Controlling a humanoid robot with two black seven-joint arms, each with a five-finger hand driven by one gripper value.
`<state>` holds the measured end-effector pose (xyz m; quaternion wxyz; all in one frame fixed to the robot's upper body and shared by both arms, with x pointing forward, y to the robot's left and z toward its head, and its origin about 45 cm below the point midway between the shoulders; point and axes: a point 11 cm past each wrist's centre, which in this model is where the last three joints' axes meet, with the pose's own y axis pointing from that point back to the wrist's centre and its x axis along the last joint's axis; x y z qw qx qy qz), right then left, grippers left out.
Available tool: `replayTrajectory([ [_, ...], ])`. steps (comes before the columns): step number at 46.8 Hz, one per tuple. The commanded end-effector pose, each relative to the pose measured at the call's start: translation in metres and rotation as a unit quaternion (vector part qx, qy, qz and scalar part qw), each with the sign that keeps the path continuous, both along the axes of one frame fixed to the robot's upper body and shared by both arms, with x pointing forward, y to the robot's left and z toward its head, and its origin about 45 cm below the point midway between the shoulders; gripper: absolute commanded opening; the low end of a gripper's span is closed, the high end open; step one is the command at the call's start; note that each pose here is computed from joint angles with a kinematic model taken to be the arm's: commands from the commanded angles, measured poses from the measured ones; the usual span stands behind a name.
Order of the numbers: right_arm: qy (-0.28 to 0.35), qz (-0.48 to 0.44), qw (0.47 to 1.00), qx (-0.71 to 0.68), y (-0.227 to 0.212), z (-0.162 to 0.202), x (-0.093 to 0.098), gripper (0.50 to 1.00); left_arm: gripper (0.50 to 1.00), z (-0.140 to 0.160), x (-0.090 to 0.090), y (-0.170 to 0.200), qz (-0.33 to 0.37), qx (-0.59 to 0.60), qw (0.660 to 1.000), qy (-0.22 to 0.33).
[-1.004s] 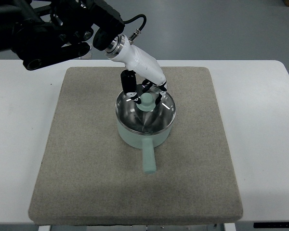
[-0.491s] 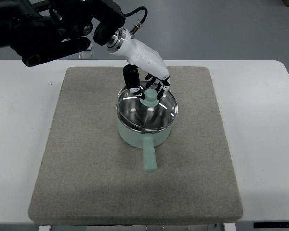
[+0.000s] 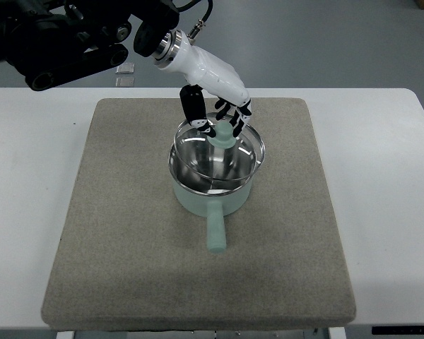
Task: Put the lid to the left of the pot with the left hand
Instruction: 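Lift the glass lid off the pot with the left hand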
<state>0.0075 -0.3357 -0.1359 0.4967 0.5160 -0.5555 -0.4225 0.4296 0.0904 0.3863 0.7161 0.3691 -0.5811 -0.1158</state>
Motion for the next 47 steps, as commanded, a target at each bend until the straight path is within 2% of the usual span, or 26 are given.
replayTrajectory([
  [1,0.000,0.000,1.000,0.000,0.000,0.000,0.000,0.924,0.500,0.001,0.001,0.003,0.003,-0.001,1.000,-0.001],
  [15,0.000,0.000,1.000,0.000,0.000,0.000,0.000,0.924,0.500,0.009,0.009,0.022,0.027,-0.008,1.000,-0.010],
  [27,0.000,0.000,1.000,0.000,0.000,0.000,0.000,0.924,0.500,0.028,0.032,0.077,0.098,-0.015,0.994,-0.036],
  [36,0.000,0.000,1.000,0.000,0.000,0.000,0.000,0.924,0.500,0.035,0.035,0.124,0.143,-0.010,0.989,-0.045],
  [47,0.000,0.000,1.000,0.000,0.000,0.000,0.000,0.924,0.500,0.036,0.033,0.163,0.181,-0.009,0.982,-0.044],
])
